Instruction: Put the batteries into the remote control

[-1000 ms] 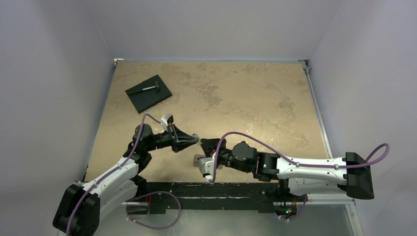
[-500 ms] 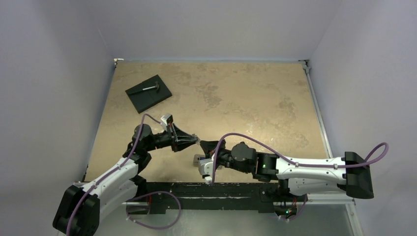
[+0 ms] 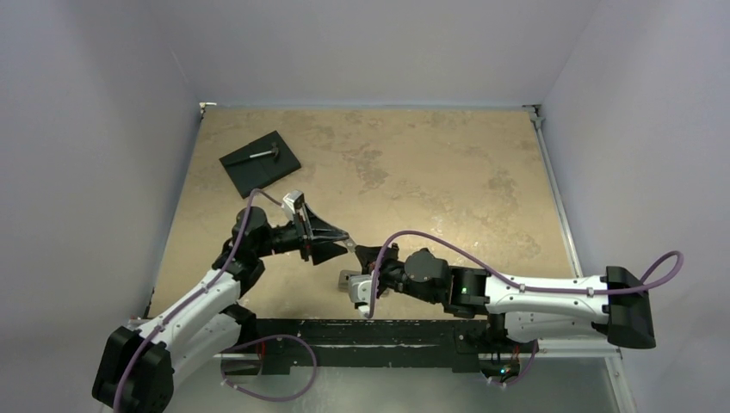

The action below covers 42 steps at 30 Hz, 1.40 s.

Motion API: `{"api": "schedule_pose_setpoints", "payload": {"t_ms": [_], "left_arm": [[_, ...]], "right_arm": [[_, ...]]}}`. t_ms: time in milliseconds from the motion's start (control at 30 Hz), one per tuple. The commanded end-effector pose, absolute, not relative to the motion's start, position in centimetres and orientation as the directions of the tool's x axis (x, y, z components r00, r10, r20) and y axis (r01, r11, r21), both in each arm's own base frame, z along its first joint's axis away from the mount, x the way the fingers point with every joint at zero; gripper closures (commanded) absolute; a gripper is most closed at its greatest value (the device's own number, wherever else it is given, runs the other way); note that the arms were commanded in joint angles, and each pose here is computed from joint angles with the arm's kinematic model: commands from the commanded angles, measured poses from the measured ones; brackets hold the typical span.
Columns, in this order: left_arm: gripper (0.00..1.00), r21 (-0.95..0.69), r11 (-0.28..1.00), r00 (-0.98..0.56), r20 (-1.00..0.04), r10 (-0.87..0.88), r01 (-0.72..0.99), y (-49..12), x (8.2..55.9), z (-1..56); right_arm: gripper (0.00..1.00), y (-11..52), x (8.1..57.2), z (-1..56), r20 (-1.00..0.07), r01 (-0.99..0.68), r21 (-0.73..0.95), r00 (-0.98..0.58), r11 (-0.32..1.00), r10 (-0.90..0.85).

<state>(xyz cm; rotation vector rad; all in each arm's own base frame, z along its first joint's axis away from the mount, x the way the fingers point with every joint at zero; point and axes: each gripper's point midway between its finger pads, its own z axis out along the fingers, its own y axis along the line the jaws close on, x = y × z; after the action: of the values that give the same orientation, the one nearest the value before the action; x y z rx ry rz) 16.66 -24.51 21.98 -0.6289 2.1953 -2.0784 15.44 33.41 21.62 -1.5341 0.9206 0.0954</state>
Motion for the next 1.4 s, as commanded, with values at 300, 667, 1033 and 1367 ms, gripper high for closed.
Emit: {"api": "schedule_pose_setpoints", "payload": {"t_ms": [300, 667, 1033, 1367], "left_arm": [[0.52, -0.892, 0.441, -0.932, -0.238, -0.272, 0.099, -23.1, 18.3, 22.4], [0.55, -0.812, 0.51, -0.9, -0.409, -0.148, 0.285, -22.5, 18.2, 21.8], [0.57, -0.749, 0.498, -0.855, -0.517, -0.027, 0.437, -22.5, 17.7, 22.5], [0.57, -0.713, 0.382, -0.791, -0.606, 0.085, 0.587, -25.1, 15.1, 24.0]], "right_arm": [[1.0, 31.5, 15.4, 23.2, -0.786, -0.849, -0.498, 0.355, 0.179, -0.506], [1.0, 31.6, 15.8, 22.1, -0.849, -0.983, -0.169, 0.106, 0.076, -0.517], [1.0, 32.4, 14.2, 22.0, -0.863, -0.974, 0.224, -0.189, -0.021, -0.468], [1.0, 33.2, 13.7, 22.2, -0.82, -0.887, 0.45, -0.364, -0.104, -0.44]]}}
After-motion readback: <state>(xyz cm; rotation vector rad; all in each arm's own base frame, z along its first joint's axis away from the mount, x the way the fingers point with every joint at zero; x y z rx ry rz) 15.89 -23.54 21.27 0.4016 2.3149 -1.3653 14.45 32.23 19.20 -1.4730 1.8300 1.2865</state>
